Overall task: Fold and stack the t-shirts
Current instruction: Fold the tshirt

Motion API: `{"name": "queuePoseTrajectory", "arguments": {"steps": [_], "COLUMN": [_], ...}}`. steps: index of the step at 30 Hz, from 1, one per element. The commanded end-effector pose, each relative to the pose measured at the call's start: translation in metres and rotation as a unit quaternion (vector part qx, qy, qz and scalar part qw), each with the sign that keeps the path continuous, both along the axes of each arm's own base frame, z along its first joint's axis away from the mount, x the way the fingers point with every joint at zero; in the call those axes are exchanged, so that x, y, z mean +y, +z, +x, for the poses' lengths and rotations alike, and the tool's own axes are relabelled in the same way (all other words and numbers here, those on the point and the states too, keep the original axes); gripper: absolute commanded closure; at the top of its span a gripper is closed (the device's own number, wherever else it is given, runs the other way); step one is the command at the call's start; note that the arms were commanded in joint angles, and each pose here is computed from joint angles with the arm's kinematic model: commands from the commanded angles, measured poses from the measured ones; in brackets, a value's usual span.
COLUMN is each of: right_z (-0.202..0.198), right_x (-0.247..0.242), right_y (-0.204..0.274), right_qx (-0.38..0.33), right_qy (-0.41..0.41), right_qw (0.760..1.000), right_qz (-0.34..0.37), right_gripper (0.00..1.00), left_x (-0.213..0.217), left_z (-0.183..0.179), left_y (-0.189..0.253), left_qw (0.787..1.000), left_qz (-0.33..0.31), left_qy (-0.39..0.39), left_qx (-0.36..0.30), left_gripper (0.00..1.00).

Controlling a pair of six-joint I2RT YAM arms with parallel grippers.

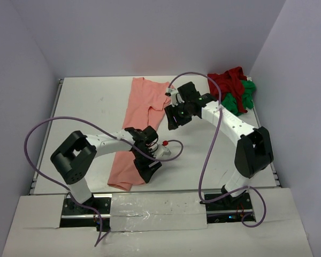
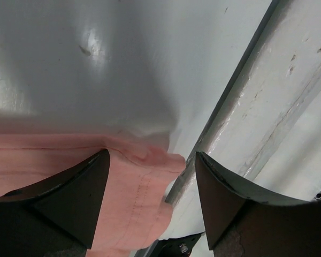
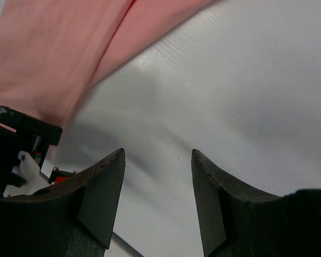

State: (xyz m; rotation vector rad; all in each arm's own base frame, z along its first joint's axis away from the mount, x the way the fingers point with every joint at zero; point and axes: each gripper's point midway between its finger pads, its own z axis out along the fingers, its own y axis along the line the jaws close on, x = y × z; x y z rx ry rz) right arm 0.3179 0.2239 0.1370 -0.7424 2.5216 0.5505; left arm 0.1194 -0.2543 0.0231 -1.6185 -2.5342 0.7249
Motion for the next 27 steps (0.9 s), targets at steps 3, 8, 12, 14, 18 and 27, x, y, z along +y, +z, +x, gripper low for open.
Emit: {"name": "queuePoseTrajectory", "arguments": {"steps": [3,8,12,14,18,27], "right_z": [0.005,0.001,-0.001,-0.001,-0.001,-0.001], "right_x": [0.005,0.007,0.009,0.009,0.007,0.005], "right_y": [0.034,0.037,0.041,0.043,0.044,0.044], "right_qx": [-0.037,-0.035,-0.035,-0.037,-0.038,-0.035], "right_qy": [0.009,0.016,0.02,0.02,0.018,0.017], "right_qw": [0.999,0.999,0.998,0.998,0.998,0.998], "right_qz": [0.029,0.038,0.046,0.047,0.048,0.051], "right_gripper": [0.4,0.4,0.4,0.4,0.4,0.4], "left_x": [-0.005,0.005,0.016,0.02,0.031,0.018], "left_z": [-0.001,0.015,0.02,0.019,0.016,0.024], "left_y": [-0.006,-0.015,-0.022,-0.027,-0.035,-0.014], "left_qw": [1.0,0.997,0.993,0.992,0.989,0.991], "left_qz": [0.02,0.057,0.09,0.101,0.13,0.106], "left_qy": [-0.016,0.006,0.01,0.011,0.008,0.012], "left_qx": [-0.013,-0.06,-0.074,-0.077,-0.074,-0.083], "left_gripper": [0.25,0.29,0.4,0.51,0.93,1.0]}}
